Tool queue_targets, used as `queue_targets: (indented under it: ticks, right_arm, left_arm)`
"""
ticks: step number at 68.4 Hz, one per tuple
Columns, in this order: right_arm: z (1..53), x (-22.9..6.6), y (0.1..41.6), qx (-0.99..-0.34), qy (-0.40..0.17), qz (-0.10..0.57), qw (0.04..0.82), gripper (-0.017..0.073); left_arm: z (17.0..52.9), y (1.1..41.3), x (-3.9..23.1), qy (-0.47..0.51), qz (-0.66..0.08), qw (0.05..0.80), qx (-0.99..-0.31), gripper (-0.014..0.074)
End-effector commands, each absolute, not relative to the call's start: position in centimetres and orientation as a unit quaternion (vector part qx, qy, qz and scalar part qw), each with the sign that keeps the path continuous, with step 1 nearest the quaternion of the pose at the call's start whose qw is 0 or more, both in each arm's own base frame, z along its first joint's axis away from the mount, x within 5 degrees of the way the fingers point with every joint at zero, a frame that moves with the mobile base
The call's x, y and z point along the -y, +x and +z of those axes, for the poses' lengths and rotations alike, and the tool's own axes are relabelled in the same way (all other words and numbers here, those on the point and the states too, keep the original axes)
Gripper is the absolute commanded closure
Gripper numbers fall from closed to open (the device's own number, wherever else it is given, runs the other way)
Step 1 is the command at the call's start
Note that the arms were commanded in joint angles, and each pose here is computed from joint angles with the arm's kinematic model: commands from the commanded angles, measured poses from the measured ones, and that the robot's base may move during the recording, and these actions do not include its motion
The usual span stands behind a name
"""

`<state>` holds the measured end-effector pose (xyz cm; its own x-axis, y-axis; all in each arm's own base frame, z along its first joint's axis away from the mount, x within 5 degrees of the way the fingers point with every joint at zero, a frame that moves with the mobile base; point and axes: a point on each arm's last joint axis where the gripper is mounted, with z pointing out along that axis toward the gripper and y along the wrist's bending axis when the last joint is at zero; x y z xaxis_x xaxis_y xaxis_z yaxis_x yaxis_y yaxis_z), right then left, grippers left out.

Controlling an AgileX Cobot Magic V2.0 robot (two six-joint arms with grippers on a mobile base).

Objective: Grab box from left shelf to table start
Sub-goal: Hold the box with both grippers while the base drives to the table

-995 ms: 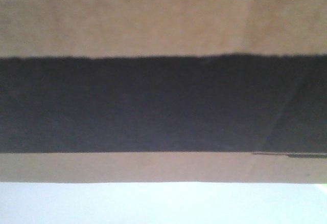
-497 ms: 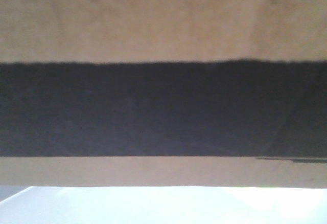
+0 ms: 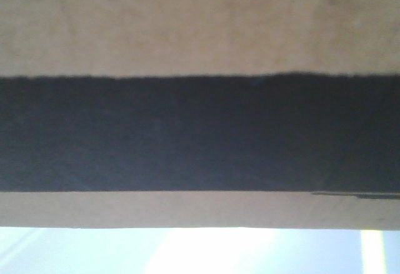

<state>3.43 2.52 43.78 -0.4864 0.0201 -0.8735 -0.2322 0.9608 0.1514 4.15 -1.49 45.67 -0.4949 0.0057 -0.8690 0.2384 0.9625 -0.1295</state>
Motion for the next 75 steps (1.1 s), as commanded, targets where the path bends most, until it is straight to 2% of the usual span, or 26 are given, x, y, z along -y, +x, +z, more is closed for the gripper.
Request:
queue_targets:
  ticks: [1, 75]
  right_arm:
    - [45.3, -2.67, 3.76, -0.82, -0.067, 0.134, 0.552, 0.0496]
    - [45.3, -2.67, 3.76, -0.82, -0.067, 0.134, 0.552, 0.0496]
  left_arm:
    - [47.95, 3.94, 2.35, 0.075, -0.189, 0.562, -0.802, 0.0685]
    - [47.95, 3.94, 2.35, 0.075, -0.189, 0.562, -0.802, 0.0685]
